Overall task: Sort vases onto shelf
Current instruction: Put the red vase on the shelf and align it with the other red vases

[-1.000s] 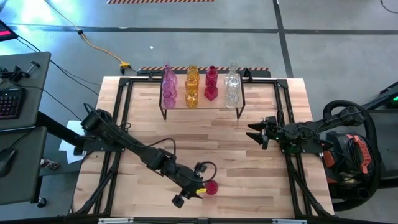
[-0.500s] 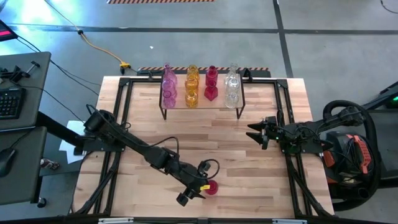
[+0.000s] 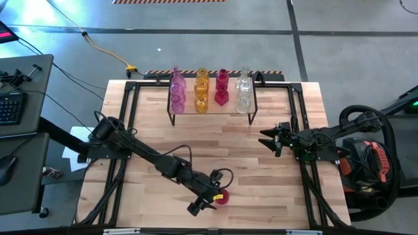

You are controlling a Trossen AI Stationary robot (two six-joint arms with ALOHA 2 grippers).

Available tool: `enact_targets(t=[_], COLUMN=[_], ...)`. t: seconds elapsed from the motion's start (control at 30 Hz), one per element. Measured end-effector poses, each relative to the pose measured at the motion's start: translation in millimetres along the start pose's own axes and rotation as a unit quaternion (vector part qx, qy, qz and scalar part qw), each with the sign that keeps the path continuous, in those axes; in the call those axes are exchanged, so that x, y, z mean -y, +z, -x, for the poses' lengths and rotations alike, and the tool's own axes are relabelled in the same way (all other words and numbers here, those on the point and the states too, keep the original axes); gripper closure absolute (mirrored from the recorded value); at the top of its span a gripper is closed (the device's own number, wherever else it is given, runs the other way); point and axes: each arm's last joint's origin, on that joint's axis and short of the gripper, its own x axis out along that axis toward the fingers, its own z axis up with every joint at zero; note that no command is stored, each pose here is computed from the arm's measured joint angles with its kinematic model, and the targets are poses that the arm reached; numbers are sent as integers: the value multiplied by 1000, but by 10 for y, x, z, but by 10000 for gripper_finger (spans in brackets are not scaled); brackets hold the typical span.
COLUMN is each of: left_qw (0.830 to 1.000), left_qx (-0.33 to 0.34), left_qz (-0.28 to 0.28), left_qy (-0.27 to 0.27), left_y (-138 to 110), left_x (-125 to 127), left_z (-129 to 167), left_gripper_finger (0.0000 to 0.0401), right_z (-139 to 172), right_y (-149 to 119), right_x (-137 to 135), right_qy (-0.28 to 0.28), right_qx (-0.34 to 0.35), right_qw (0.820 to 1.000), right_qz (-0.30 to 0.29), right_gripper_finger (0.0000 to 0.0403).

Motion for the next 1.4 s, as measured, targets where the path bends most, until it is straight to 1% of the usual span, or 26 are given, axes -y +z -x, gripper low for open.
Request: enact_targets(t=[0.1, 0.2, 0.27, 0.5, 0.6, 0.9, 1.27, 1.4], left_qw=[1000, 999, 999, 997, 998, 997, 995, 994], left_qx=[-6, -32, -37, -64, -57, -65, -87, -97], left_qz=[1, -4, -12, -14, -15, -15, -14, -23], left_qy=[1, 18, 26, 31, 32, 32, 38, 48], left_y=[-13, -77, -97, -193, -185, -204, -244, -256], left_x=[0, 6, 17, 38, 39, 40, 32, 24], left_z=[-2, -37, -58, -140, -153, -157, -150, -141], left_gripper_finger=[164, 164, 164, 164, 164, 164, 165, 165], right_z=[0, 0, 0, 0, 0, 0, 0, 0], right_y=[0, 0, 0, -1, 1, 0, 0, 0], right_x=[0, 0, 0, 0, 0, 0, 0, 0], right_qy=[0, 0, 0, 0, 0, 0, 0, 0], right_qx=[0, 0, 0, 0, 0, 0, 0, 0], right_qw=[1000, 1000, 1000, 1000, 1000, 1000, 1000, 1000], right_qz=[0, 0, 0, 0, 0, 0, 0, 0], right_gripper_finger=[133, 133, 133, 133, 133, 133, 133, 133])
